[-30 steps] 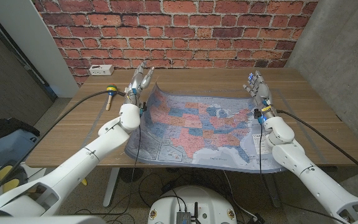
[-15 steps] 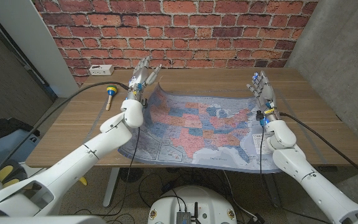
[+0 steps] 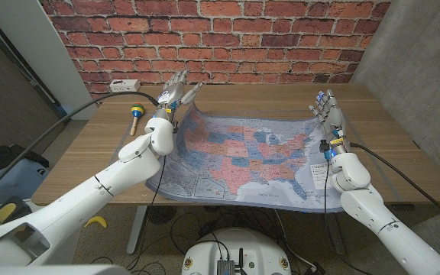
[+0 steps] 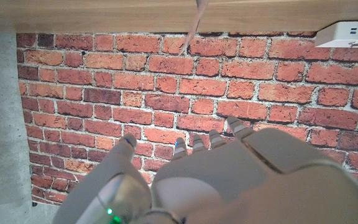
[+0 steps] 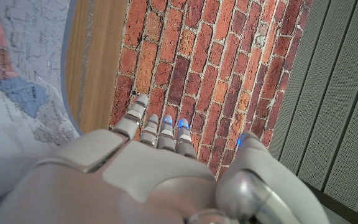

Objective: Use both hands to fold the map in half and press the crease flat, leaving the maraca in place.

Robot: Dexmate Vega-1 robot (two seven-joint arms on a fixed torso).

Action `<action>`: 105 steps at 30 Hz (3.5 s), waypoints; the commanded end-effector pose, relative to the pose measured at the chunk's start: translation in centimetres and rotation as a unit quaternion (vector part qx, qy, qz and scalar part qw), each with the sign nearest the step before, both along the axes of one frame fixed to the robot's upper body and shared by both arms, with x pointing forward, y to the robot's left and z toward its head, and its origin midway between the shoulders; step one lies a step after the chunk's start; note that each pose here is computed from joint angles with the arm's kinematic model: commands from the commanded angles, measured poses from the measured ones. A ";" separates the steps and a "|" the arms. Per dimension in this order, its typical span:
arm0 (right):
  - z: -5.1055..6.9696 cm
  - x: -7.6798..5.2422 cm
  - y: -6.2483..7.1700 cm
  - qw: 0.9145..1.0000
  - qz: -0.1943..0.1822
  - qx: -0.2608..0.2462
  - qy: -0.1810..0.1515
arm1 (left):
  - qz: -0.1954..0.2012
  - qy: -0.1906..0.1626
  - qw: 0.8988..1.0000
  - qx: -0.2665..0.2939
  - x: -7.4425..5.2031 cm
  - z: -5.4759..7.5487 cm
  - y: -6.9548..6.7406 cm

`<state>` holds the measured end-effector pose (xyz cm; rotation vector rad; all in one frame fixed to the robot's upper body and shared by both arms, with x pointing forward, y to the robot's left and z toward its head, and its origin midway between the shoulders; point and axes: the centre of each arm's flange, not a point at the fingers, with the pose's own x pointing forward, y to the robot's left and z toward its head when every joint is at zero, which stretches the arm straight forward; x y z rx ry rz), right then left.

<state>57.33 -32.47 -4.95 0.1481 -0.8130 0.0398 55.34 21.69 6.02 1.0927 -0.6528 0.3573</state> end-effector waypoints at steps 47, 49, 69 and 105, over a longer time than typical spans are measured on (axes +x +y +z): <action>-1.5 0.0 -0.2 1.000 -0.005 0.021 0.000 | -0.040 0.131 0.953 0.272 6.4 -1.3 -7.9; -1.4 0.1 -0.1 1.000 -0.005 0.021 0.001 | -0.043 0.140 0.949 0.278 6.5 -1.6 -8.0; -1.8 0.1 0.1 1.000 -0.006 0.026 0.003 | -0.115 0.069 0.932 0.336 2.9 -1.6 -11.6; -1.7 -1.1 -0.3 0.999 -0.023 0.029 -0.007 | -0.024 0.192 0.939 0.283 5.9 -3.9 -8.5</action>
